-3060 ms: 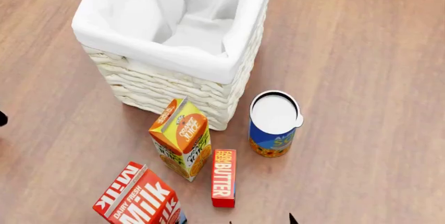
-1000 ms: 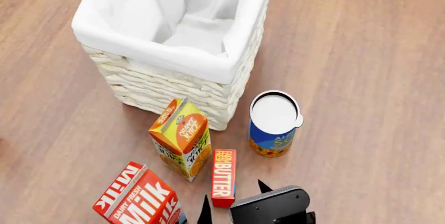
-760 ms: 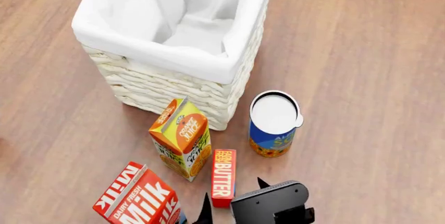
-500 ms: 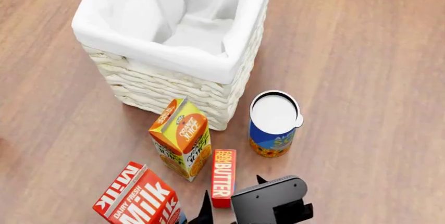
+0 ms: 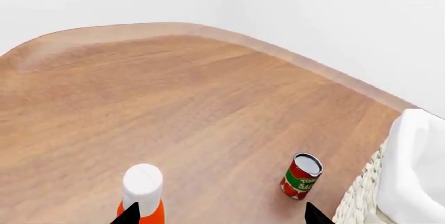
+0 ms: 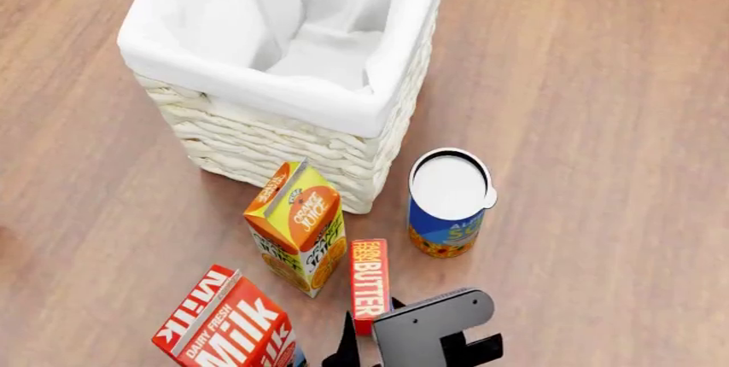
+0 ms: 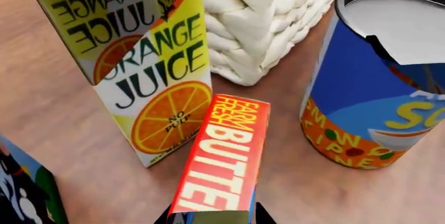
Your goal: Pick up the butter and put it in the basket.
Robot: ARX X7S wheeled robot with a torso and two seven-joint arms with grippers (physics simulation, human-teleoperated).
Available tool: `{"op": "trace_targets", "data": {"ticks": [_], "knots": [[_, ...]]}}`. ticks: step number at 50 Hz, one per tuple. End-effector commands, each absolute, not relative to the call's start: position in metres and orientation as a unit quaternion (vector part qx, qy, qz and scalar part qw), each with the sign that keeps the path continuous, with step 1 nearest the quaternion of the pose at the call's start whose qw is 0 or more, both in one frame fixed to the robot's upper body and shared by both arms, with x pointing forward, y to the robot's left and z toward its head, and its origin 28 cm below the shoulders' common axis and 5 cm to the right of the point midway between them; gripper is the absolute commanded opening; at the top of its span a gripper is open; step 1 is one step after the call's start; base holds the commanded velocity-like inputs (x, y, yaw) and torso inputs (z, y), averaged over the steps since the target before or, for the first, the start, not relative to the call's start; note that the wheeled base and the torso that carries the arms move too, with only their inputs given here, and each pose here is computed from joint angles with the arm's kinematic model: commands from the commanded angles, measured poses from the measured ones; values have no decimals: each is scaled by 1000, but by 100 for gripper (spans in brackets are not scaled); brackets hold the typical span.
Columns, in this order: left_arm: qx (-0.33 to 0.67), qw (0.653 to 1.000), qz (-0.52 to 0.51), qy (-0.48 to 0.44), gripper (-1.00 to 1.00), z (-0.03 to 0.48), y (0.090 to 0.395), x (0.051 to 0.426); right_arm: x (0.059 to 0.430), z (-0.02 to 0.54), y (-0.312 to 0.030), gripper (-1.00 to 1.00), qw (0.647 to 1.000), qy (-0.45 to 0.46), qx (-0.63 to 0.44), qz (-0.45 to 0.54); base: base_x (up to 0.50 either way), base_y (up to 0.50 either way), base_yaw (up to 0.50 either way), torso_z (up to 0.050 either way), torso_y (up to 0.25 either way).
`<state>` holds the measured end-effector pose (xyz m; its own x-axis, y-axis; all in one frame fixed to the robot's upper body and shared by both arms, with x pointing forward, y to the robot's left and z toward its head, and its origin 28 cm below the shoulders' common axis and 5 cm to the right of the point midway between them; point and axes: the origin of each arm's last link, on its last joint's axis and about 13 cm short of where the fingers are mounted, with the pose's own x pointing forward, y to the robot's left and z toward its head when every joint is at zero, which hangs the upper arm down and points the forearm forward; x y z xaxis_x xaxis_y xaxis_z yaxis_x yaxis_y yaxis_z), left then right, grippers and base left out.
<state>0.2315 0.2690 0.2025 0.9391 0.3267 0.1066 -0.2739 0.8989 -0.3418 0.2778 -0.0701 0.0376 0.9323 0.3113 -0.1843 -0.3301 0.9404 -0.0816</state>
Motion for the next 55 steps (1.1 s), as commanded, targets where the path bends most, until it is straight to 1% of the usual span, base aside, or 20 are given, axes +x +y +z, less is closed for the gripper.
{"op": "trace_targets", "data": {"ticks": [1,11,16,31,43,55], "knots": [[-165,971,156,-80,100,203,270,232,279,37,-71,-100,982,82,-65,159,0,0,0,0,0],[-163,971,156,-79,100,202,269,233,272,47,-69,-100,985,58,-68,147,0,0,0,0,0],[-161,971,158,-80,100,201,270,234,264,64,-70,-100,988,25,-73,132,0,0,0,0,0],[-159,971,159,-80,100,200,269,236,238,116,-70,-100,985,-31,-115,122,0,0,0,0,0],[-161,971,160,-81,100,201,270,237,222,134,-66,-100,982,-54,-134,120,0,0,0,0,1],[-160,971,161,-80,100,200,269,238,202,156,-72,-100,980,-76,-155,95,0,0,0,0,2]]}}
